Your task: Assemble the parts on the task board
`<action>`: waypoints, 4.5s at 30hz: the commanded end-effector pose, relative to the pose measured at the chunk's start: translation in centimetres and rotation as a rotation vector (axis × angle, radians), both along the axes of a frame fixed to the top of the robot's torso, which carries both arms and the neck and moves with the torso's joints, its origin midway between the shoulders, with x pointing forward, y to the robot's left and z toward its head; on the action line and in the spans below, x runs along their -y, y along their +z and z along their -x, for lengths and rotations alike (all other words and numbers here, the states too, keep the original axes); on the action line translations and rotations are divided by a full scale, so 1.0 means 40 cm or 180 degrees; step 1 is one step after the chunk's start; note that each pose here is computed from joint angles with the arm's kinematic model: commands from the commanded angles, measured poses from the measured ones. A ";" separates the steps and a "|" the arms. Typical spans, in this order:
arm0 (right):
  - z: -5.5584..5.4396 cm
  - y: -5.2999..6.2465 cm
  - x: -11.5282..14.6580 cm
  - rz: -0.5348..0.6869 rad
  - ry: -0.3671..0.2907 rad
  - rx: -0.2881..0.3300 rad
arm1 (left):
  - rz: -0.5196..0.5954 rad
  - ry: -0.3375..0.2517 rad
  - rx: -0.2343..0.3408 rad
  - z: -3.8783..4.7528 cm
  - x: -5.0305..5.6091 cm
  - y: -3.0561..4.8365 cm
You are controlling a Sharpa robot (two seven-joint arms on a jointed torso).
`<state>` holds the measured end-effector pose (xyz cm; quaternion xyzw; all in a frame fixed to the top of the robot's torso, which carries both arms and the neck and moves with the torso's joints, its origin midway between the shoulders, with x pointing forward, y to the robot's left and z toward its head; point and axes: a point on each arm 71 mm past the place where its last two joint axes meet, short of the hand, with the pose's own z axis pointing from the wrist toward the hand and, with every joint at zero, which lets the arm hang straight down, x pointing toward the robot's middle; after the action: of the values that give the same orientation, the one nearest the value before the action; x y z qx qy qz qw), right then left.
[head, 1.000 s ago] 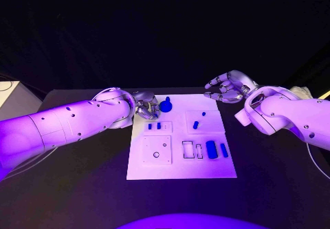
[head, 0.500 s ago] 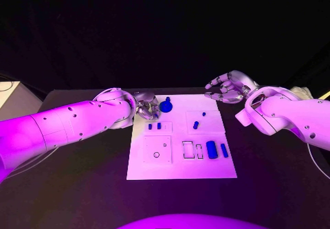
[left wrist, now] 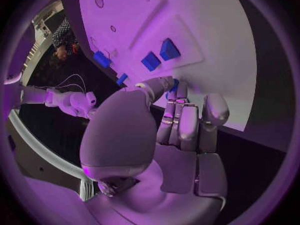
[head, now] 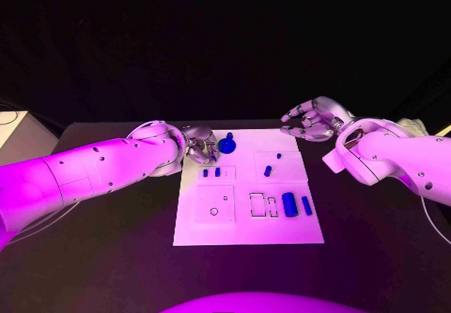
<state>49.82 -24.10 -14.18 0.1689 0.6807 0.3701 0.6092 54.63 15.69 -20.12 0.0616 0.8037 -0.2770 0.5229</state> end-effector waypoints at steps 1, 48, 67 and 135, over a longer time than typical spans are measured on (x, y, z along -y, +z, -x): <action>0.002 0.001 -0.003 0.0017 0.0044 0.0024 | -0.0084 0.0026 -0.0012 0.001 -0.008 -0.013; 0.000 0.001 0.001 0.0022 0.0032 0.0023 | -0.0032 0.0100 0.0000 0.000 -0.030 -0.011; -0.003 -0.023 0.012 0.0985 0.0483 0.0207 | 0.1518 0.0382 -0.0305 0.017 -0.150 0.068; -0.014 -0.181 -0.122 0.2586 0.0600 0.0416 | 0.3664 0.0525 -0.0829 0.133 -0.236 0.148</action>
<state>50.70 -19.48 -20.62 -0.1569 0.7296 0.1408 0.6506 49.33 25.20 -14.31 -0.3273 0.5886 -0.6286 0.3889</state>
